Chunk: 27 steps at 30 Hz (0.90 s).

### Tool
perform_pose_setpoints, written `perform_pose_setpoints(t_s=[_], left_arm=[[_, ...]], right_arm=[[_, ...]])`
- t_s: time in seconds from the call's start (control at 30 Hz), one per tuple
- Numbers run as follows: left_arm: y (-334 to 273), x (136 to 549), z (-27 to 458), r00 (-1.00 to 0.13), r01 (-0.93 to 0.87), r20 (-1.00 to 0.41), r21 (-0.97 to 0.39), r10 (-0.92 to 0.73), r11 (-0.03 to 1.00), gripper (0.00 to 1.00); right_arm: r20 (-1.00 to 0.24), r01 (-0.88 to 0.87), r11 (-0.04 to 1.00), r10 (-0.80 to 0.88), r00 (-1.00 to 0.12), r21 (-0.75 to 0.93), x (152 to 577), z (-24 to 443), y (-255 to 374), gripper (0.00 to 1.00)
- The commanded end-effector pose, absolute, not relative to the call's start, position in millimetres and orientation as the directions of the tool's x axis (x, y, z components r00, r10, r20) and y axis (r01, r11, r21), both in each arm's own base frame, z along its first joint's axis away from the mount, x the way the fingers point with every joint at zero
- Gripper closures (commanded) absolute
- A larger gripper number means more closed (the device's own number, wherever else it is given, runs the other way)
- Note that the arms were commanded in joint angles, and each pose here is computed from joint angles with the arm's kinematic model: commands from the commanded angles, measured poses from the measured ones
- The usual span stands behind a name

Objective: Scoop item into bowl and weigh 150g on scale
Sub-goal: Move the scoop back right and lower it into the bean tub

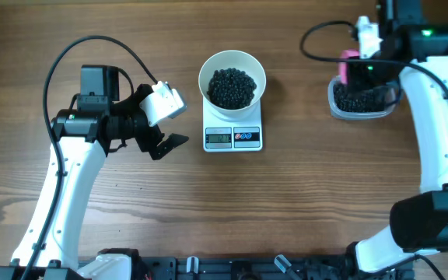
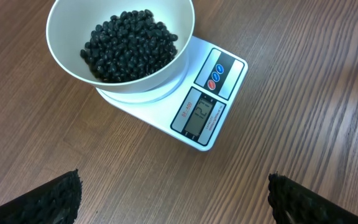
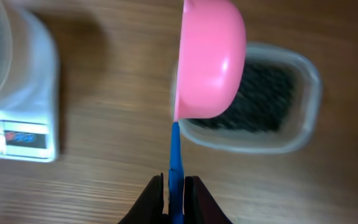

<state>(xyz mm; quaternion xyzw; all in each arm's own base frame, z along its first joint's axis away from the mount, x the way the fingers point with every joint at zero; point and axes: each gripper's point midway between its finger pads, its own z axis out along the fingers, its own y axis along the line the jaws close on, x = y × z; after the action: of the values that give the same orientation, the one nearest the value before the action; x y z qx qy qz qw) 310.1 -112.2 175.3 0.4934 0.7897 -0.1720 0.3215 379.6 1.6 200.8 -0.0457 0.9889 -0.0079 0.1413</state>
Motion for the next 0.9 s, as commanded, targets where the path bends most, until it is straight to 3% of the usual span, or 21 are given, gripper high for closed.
perform_pose_setpoints(t_s=[0.0, 0.1, 0.43, 0.63, 0.87], left_arm=[[-111.3, 310.3, 173.3, -0.296, 0.895, -0.677, 0.050, 0.674, 0.443, 0.00], [-111.3, 310.2, 173.2, -0.296, 0.895, -0.677, 0.050, 0.674, 0.443, 0.00], [-111.3, 310.2, 173.2, -0.296, 0.895, -0.677, 0.050, 0.674, 0.443, 0.00], [-111.3, 310.2, 173.2, -0.296, 0.895, -0.677, 0.050, 0.674, 0.443, 0.00], [-111.3, 310.2, 173.2, -0.296, 0.895, -0.677, 0.050, 0.674, 0.443, 0.00]], right_arm=[[-0.226, -0.052, 0.996, -0.066, -0.972, -0.069, 364.7, 186.4, -22.0, 0.96], [-0.185, -0.027, 0.991, -0.051, -0.981, -0.131, 358.1, 174.0, -38.8, 0.96], [-0.134, -0.057, 0.995, -0.068, -0.989, -0.087, 352.2, 115.9, -34.2, 0.96], [-0.100, -0.079, 0.996, -0.074, -0.992, 0.043, 356.8, 84.0, -12.9, 0.96], [-0.127, -0.113, 0.977, -0.090, -0.988, 0.182, 359.7, 87.5, 11.8, 0.96]])
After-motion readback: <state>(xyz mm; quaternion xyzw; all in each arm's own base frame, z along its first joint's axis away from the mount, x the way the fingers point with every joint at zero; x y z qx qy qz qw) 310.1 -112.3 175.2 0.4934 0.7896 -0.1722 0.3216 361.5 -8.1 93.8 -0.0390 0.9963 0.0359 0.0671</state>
